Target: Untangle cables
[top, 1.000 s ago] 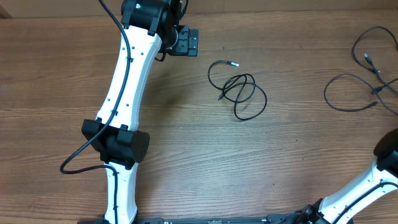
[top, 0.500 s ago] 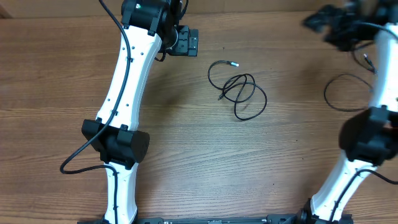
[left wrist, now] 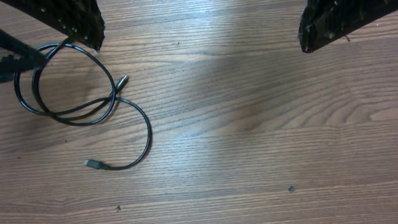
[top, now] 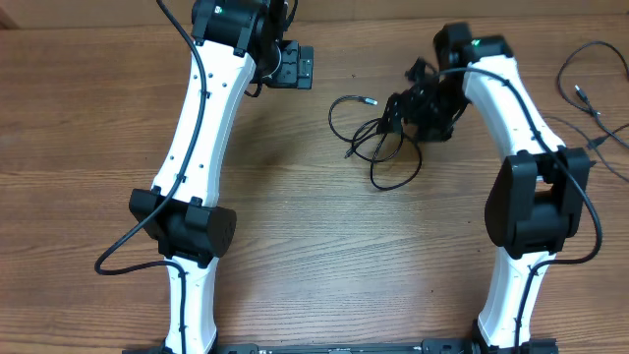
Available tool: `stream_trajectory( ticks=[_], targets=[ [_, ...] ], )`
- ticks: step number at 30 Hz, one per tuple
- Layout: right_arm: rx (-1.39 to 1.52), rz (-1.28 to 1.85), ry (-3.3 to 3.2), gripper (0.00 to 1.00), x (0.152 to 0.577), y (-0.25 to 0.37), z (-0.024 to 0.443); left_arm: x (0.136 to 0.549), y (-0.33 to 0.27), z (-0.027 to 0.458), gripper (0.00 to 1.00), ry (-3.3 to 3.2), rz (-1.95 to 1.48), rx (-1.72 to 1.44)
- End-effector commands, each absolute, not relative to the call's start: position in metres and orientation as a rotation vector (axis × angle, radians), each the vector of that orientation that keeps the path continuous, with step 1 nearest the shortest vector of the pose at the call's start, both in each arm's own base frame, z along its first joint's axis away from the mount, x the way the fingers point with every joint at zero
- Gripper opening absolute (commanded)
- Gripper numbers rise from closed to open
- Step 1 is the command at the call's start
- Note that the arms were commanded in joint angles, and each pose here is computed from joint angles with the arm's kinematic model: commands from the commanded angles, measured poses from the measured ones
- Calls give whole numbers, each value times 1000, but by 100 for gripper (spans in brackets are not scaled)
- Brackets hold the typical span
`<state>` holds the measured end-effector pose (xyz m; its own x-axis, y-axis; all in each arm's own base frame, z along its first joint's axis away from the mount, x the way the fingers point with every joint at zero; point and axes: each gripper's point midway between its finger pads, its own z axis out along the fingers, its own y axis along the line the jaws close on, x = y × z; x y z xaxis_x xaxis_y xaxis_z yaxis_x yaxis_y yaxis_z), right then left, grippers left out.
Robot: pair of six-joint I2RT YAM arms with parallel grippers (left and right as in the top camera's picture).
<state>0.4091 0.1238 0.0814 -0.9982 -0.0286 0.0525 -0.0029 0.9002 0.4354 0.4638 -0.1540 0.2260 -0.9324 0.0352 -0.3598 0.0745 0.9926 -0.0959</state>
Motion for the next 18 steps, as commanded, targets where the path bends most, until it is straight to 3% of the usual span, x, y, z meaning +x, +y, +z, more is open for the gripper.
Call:
stream_trajectory(
  ticks=[1, 3, 6, 7, 15, 18],
  targets=[
    [8, -654, -2979, 63, 397, 118, 66, 464, -152, 225, 100, 2776, -143, 52],
    [0, -653, -2958, 31, 390, 118, 56, 464, -152, 225, 99, 2776, -143, 52],
    [2, -654, -2960, 6, 391, 118, 56, 464, -152, 225, 100, 2776, -143, 52],
    [3, -656, -2964, 4, 392, 118, 56, 464, -152, 225, 100, 2776, -143, 52],
    [19, -832, -2960, 4, 402, 136, 64, 463, -153, 225, 100, 2776, -143, 54],
    [20, -840, -2957, 29, 401, 137, 65, 463, -153, 225, 100, 2776, -143, 54]
  ],
)
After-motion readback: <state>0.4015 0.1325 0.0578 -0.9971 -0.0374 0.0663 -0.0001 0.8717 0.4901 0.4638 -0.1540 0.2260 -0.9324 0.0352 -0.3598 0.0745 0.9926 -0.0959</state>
